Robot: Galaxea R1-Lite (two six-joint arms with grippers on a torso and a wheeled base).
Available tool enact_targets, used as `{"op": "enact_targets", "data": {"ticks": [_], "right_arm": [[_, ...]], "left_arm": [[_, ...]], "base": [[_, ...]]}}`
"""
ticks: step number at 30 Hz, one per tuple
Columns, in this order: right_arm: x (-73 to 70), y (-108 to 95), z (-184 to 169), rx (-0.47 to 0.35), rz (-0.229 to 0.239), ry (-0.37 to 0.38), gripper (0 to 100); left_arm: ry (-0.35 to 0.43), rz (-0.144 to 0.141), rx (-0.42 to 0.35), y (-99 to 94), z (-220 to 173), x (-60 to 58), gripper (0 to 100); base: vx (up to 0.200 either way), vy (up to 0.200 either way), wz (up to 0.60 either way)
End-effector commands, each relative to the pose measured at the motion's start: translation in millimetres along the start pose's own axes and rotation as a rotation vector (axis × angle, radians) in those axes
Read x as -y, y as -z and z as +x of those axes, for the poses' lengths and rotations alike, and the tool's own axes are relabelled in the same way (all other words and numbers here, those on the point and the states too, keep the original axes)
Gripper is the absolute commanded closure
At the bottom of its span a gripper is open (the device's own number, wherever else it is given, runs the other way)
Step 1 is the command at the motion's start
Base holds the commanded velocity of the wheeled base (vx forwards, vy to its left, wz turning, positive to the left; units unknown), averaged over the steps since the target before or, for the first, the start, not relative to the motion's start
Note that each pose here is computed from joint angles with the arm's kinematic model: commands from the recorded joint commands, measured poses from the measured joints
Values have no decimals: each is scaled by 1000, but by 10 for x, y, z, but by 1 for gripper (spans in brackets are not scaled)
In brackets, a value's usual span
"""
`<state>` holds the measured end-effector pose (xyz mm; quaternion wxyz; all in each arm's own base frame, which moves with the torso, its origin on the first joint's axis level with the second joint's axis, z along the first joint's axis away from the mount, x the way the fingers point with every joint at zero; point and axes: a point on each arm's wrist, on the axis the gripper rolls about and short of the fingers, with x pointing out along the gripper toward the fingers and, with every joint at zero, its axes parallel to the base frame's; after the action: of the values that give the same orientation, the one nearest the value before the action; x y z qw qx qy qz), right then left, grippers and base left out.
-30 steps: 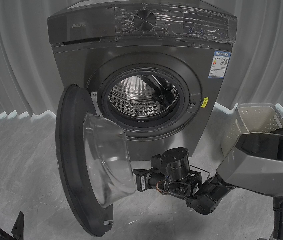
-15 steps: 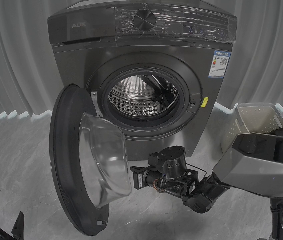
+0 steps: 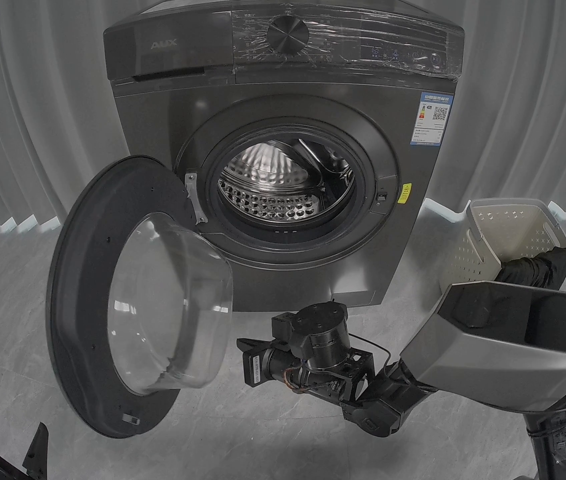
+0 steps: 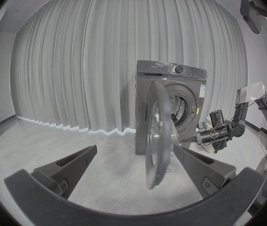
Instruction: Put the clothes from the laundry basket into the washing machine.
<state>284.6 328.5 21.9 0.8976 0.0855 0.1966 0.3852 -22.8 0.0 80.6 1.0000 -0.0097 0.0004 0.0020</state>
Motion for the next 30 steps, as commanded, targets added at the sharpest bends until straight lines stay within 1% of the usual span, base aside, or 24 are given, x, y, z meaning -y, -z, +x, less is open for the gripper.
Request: {"op": "enact_targets", "data": {"ticks": [1,8,10,11,13,15,16,17,20,21,22,24,27,29,30], "right_arm": [[24,-4,3,8,2,6,100],[44,-12,3,18,3,11,100],[68,-27,-9,21,-3,21,100],[89,-68,-31,29,-4,26,100],[188,-129,-103,39,-2,65,100],[263,-305,-273,72,-11,113,100],[263,-305,-273,72,-11,113,100],[364,-405,-474,78,-33,152,100],[498,-617,-909,106,-77,215,100],[549,-686,-1060,121,-86,238,100],[602,-798,-1267,152,-88,267,100],[655,-900,-1502,186,-88,299,100],[752,-1021,-1919,236,-112,367,100],[761,-1033,-2210,258,-117,402,100],[754,-1035,-2279,267,-117,409,100]], "left_arm": [[-1,-1,1,48,-1,-1,0],[-1,-1,1,48,-1,-1,0],[1,-1,1,48,-1,-1,0],[-1,-1,1,48,-1,-1,0],[-1,-1,1,48,-1,-1,0],[-1,-1,1,48,-1,-1,0],[-1,-1,1,48,-1,-1,0],[-1,-1,1,48,-1,-1,0],[-1,1,1,48,-1,-1,0],[-1,1,1,48,-1,-1,0],[-1,1,1,48,-1,-1,0],[-1,1,1,48,-1,-1,0],[-1,1,1,48,-1,-1,0],[1,2,1,48,-1,-1,0],[1,2,1,48,-1,-1,0]], "base": [[0,0,0],[0,0,0],[0,0,0],[0,0,0],[0,0,0],[0,0,0],[0,0,0],[0,0,0],[0,0,0],[0,0,0],[0,0,0],[0,0,0],[0,0,0],[0,0,0],[0,0,0]]}}
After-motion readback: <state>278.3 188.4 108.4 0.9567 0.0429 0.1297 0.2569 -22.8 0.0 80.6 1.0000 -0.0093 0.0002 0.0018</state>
